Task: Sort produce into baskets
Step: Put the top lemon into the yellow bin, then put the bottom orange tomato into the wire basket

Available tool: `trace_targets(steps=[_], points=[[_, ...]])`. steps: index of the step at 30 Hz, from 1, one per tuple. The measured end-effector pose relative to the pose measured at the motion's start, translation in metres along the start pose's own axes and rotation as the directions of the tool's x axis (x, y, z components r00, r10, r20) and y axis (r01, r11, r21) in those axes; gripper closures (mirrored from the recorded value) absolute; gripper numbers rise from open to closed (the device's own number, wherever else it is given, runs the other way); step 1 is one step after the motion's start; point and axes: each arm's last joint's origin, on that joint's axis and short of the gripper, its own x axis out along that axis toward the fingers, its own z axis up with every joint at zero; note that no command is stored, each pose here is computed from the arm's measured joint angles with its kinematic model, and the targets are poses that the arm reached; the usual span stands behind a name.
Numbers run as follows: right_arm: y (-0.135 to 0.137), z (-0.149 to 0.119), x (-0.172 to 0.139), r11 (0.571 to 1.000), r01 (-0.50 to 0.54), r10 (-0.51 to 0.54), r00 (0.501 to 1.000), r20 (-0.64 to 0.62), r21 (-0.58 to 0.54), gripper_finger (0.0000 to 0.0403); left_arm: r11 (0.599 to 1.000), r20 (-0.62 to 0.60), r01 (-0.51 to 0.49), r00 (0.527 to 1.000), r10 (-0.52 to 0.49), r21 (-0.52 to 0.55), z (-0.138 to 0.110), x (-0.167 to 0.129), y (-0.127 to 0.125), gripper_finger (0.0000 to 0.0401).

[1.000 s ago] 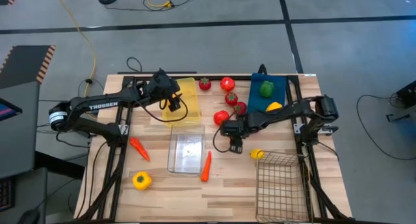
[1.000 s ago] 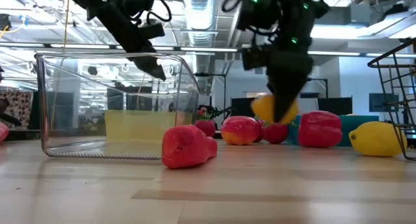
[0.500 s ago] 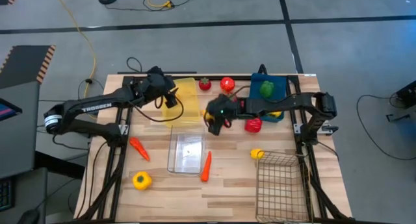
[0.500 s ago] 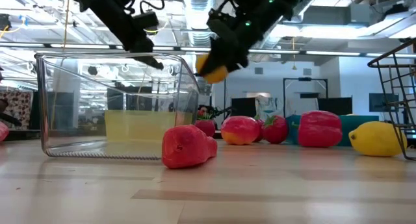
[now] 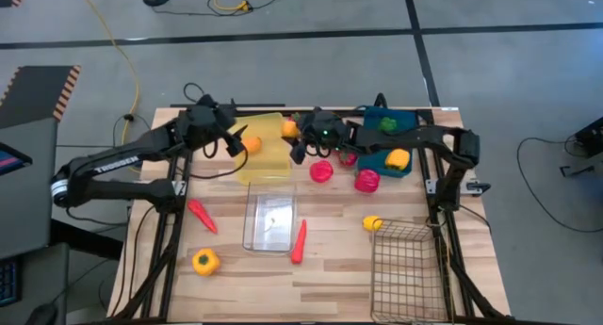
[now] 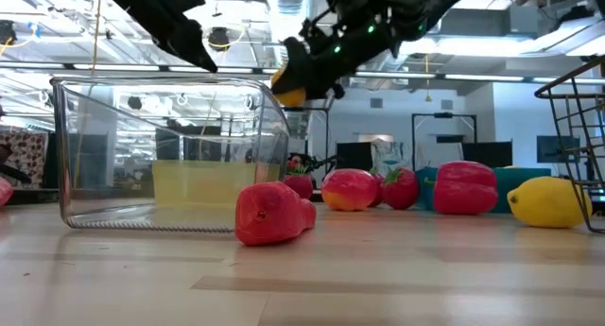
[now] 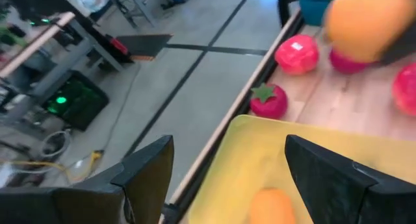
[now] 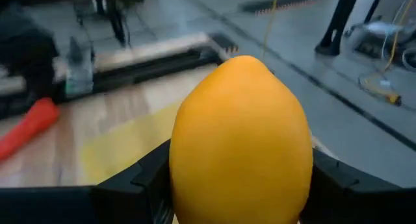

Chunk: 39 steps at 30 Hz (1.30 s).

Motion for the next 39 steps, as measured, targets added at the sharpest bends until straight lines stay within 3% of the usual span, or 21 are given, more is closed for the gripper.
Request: trace_targets(steps=[12,20,28,39], points=[[-0.002,-0.032,0.051,0.999,-0.007,0.001,0.984,0.177,0.034,0.0137,0.998,-0.008,0.051,0.999,-0.051,-0.039,-0.003,-0.005,-0.001,0.0120],[0.004,-0.053,0.082,0.999,-0.027,0.022,0.990,0.137,0.035,0.0136,0.997,-0.005,0.068,0.998,-0.068,-0.037,-0.003,-0.005,-0.002,0.0120],[0.013,-0.054,0.095,0.999,-0.042,0.038,0.989,0.141,0.030,0.0134,0.995,-0.008,0.091,0.996,-0.091,-0.033,-0.003,-0.006,-0.003,0.0120],[0.013,-0.049,0.094,0.999,-0.042,0.037,0.989,0.140,0.028,0.0064,0.995,-0.021,0.094,0.995,-0.095,-0.028,-0.005,-0.006,-0.003,0.0120]])
